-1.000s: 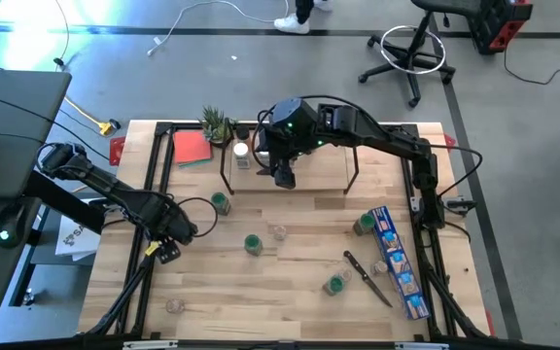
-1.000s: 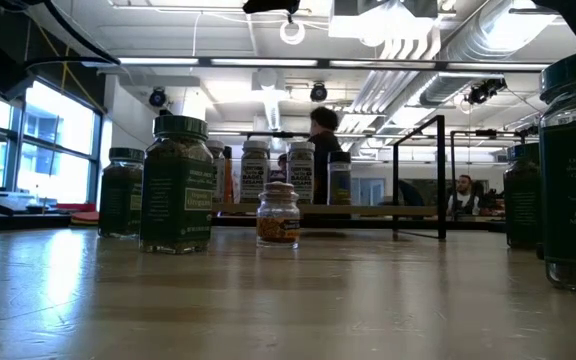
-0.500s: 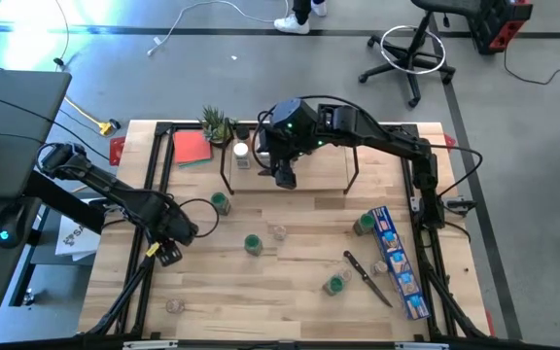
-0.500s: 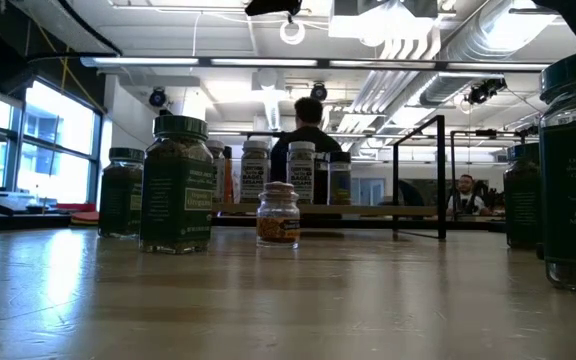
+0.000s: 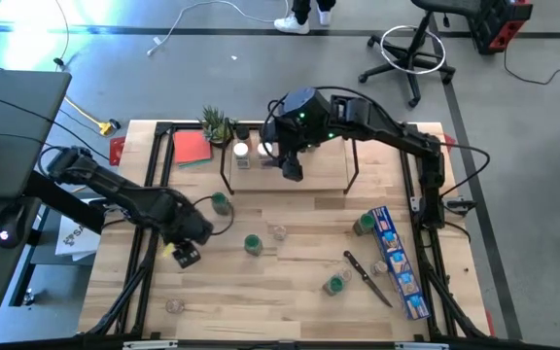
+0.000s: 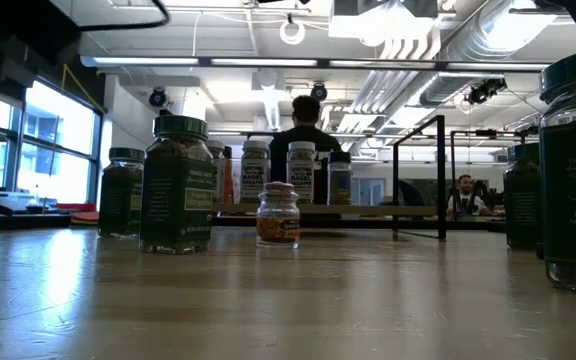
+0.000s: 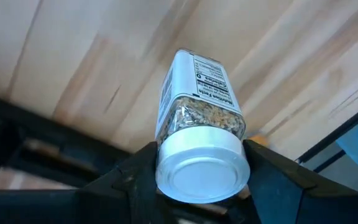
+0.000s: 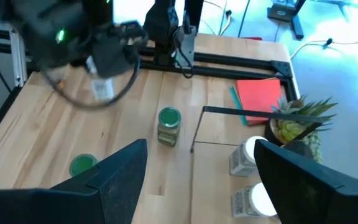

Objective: Shelf spices
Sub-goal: Put the white seasoning bottle on the shelf aligned with the black seasoning bottle

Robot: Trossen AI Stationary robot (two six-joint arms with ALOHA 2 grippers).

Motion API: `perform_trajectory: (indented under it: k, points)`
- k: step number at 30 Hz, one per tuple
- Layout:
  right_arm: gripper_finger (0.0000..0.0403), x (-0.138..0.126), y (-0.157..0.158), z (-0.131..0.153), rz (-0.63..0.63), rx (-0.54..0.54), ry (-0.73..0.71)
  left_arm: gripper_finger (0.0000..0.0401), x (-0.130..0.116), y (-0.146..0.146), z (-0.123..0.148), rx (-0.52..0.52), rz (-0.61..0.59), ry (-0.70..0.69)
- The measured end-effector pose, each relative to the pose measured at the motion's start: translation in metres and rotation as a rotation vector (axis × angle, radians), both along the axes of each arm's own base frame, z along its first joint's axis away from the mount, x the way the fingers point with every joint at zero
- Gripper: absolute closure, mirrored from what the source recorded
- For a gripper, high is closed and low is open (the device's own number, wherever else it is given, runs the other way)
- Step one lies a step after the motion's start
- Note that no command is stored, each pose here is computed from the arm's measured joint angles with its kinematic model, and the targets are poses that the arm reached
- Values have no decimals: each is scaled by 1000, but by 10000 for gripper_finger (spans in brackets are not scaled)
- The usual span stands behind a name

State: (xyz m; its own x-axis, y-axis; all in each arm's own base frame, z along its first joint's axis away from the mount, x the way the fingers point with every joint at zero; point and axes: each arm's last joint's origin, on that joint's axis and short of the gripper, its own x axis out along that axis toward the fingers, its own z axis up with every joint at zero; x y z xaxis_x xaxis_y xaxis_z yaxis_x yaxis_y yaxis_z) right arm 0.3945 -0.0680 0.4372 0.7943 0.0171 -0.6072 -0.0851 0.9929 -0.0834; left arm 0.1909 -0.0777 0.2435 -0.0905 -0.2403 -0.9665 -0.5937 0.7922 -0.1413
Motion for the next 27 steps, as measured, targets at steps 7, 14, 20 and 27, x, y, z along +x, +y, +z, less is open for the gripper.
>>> perform_trajectory:
  k: [7, 14, 20, 27]
  points:
    - [111, -5, 0, 3, -12, 14, 3, 203, 61, 22, -19, -5, -75, 10]
    - [111, -15, 3, 5, -46, 66, 54, 187, 93, 39, -26, -4, -143, 22]
    - [111, -26, 5, 12, -49, 70, 61, 175, 106, 50, -21, 110, -142, -32]
    - [111, -29, 5, 15, -62, 67, 53, 172, 111, 51, -8, 123, -136, -79]
